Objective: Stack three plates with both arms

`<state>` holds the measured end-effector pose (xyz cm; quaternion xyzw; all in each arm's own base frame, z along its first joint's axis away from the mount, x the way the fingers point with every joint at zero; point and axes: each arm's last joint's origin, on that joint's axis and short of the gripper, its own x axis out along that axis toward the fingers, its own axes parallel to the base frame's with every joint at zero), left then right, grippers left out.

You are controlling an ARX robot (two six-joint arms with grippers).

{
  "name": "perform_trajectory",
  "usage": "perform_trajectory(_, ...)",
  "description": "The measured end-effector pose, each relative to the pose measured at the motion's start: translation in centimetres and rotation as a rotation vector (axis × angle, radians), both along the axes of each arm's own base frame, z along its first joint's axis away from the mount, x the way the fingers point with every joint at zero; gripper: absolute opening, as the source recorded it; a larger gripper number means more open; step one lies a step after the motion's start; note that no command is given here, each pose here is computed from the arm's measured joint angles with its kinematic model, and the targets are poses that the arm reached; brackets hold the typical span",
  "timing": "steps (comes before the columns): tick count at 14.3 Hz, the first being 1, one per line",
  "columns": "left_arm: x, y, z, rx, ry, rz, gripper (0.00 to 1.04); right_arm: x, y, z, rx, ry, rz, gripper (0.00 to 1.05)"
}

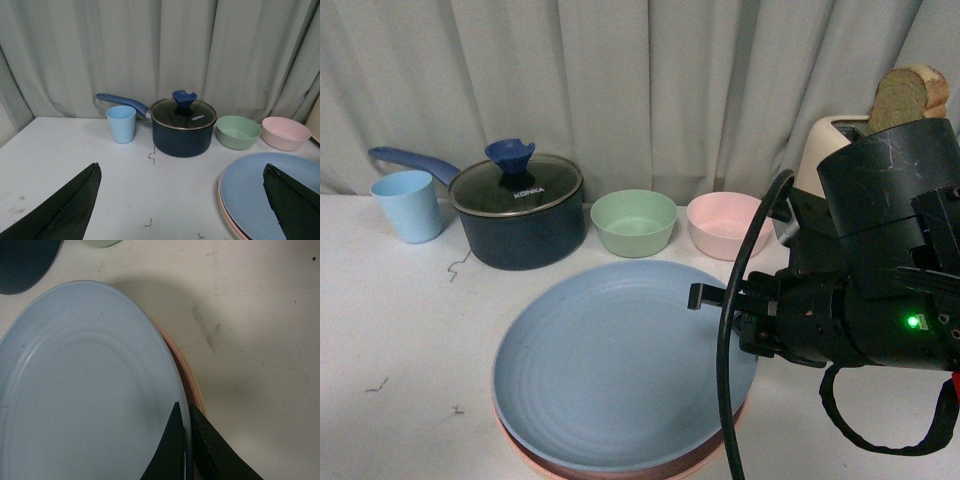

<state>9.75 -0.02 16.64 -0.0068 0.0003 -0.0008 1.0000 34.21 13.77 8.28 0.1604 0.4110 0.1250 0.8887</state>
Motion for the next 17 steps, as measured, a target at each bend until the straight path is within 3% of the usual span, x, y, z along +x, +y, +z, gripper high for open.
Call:
perform_trajectory(1, 0.0, 0.0, 0.0, 0.000, 0.000, 0.000, 0.98, -0.1, 0.1, -0.2, -0.005, 0.016, 0.004, 0.03)
perform_trajectory(5, 0.0, 0.0, 0.0, 0.000, 0.000, 0.000, 0.98, -0.5, -0.4, 0.4, 0.023, 0.028, 0.013, 0.52)
perform_trajectory(8, 0.0, 0.0, 0.0, 0.000, 0.000, 0.000, 0.98, -0.8, -4.0, 6.0, 0.088, -0.100, -0.054, 0.92)
perform_trajectory(9, 0.0, 0.0, 0.0, 0.000, 0.000, 0.000, 0.98, -1.1, -5.3, 8.0, 0.110, -0.153, -0.078, 1.00)
perform_trajectory(10, 0.0, 0.0, 0.0, 0.000, 0.000, 0.000, 0.98, -2.3, -7.2, 11.2, 0.108, -0.374, -0.132, 0.94)
perform_trajectory(11, 0.0, 0.0, 0.0, 0.000, 0.000, 0.000, 0.98, -11.4, -13.2, 13.8, -0.290, -0.811, -0.289, 0.45)
perform_trajectory(12, 0.0, 0.0, 0.0, 0.000, 0.000, 0.000, 0.98, -17.3, -13.7, 11.6, -0.324, -0.802, -0.255, 0.09)
perform_trajectory(13, 0.0, 0.0, 0.0, 0.000, 0.000, 0.000, 0.98, -19.0, -13.8, 10.6, -0.330, -0.802, -0.252, 0.02)
perform_trajectory(17, 0.0, 0.0, 0.0, 0.000, 0.000, 0.000, 0.98, -21.0, -13.8, 9.0, -0.332, -0.816, -0.255, 0.02)
